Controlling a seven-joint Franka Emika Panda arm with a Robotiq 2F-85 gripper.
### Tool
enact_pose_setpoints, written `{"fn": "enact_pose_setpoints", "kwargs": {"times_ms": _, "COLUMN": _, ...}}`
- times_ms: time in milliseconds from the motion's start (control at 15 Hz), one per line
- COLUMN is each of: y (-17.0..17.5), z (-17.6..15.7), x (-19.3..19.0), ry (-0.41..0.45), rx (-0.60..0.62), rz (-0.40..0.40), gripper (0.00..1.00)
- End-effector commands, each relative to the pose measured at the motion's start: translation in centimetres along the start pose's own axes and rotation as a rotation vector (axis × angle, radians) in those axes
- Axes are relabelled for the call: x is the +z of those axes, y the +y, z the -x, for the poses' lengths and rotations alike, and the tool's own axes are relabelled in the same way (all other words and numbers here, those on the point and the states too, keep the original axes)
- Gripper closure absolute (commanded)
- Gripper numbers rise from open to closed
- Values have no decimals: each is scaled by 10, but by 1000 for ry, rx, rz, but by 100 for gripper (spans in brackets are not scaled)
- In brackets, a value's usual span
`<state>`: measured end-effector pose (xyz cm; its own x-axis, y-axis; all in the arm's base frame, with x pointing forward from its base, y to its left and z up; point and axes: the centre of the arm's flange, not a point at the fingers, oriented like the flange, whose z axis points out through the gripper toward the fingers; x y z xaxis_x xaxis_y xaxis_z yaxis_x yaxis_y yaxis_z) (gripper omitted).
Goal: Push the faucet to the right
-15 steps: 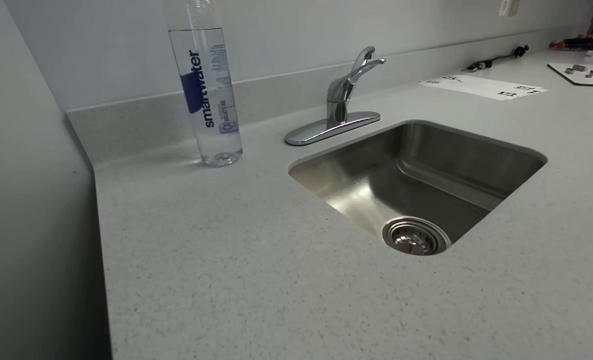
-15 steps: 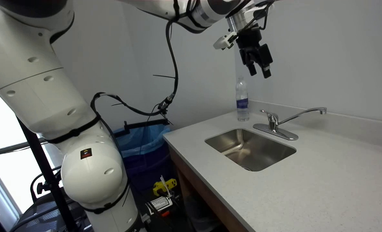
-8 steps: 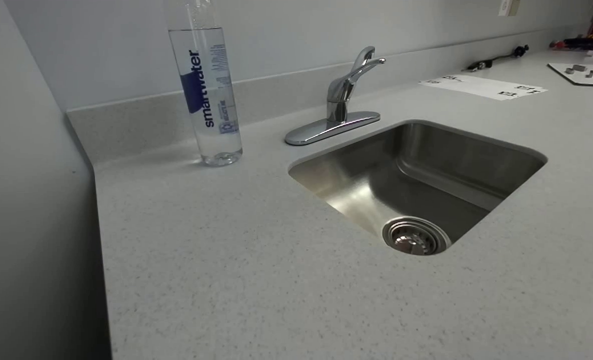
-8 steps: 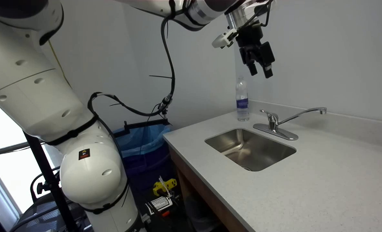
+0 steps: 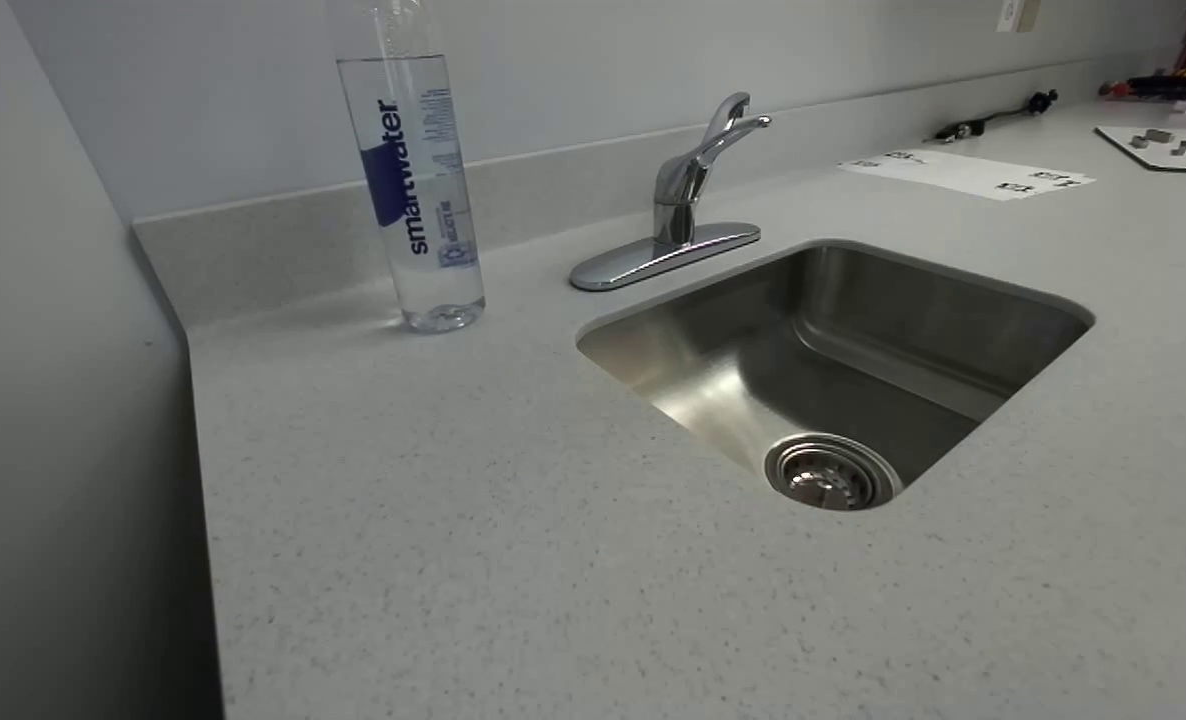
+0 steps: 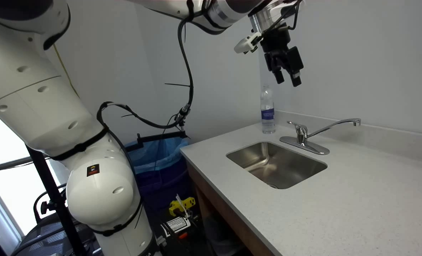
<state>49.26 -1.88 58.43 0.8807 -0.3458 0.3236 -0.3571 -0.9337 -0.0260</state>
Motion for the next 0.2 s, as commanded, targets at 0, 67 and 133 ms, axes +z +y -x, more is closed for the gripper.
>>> {"fn": "enact_pose_setpoints", "kwargs": {"times_ms": 0, "y": 0, "z": 0, "x": 0, "ry": 0, "rx": 0, "rz": 0, "gripper": 0}}
{"fn": "enact_pose_setpoints", "kwargs": {"times_ms": 67, "y": 0, "z": 0, "x": 0, "ry": 0, "rx": 0, "rz": 0, "gripper": 0}}
{"fn": "enact_pose_setpoints", "kwargs": {"times_ms": 133, "y": 0, "z": 0, "x": 0, "ry": 0, "rx": 0, "rz": 0, "gripper": 0}}
